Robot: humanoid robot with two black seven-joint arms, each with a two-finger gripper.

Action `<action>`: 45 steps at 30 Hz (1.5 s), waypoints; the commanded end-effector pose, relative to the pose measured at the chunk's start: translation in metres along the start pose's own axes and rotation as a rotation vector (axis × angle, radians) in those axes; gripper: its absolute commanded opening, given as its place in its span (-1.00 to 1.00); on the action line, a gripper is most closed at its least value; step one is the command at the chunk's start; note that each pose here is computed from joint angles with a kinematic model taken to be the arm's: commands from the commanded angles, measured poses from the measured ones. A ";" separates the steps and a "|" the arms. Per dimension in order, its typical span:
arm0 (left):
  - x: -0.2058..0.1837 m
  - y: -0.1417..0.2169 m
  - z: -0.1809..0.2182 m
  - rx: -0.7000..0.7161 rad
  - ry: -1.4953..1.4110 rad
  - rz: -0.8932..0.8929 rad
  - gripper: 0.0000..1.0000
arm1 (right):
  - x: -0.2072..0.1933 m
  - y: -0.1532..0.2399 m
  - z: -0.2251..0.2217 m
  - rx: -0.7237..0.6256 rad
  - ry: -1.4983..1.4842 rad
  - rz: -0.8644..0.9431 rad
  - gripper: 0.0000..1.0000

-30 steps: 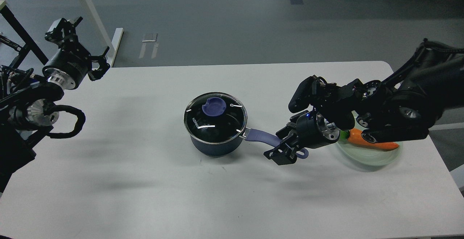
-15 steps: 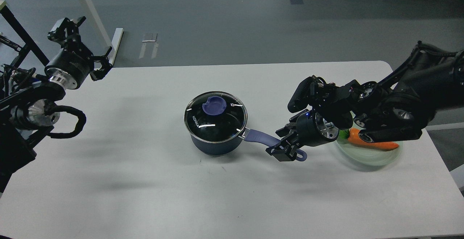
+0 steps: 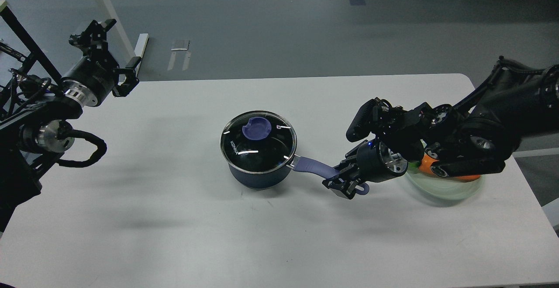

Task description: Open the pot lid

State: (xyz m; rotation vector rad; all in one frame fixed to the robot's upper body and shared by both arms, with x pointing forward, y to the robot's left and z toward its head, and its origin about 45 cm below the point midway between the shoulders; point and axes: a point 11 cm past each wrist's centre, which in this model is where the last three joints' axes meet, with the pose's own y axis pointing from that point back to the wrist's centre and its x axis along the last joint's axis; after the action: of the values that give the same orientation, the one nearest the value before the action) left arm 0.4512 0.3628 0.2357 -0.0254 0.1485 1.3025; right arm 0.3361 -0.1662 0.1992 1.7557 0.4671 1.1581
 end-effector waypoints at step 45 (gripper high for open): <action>-0.190 0.018 -0.087 -0.279 -1.624 -0.834 0.94 | 0.016 -0.012 -0.003 0.005 0.059 0.005 -0.60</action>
State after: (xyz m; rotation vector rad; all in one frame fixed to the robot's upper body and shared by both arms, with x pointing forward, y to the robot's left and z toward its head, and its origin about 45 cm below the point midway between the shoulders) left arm 0.3740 0.1725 0.1783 0.6343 -1.2960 0.2045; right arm 0.3447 -0.1482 0.1986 1.7286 0.4967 1.2168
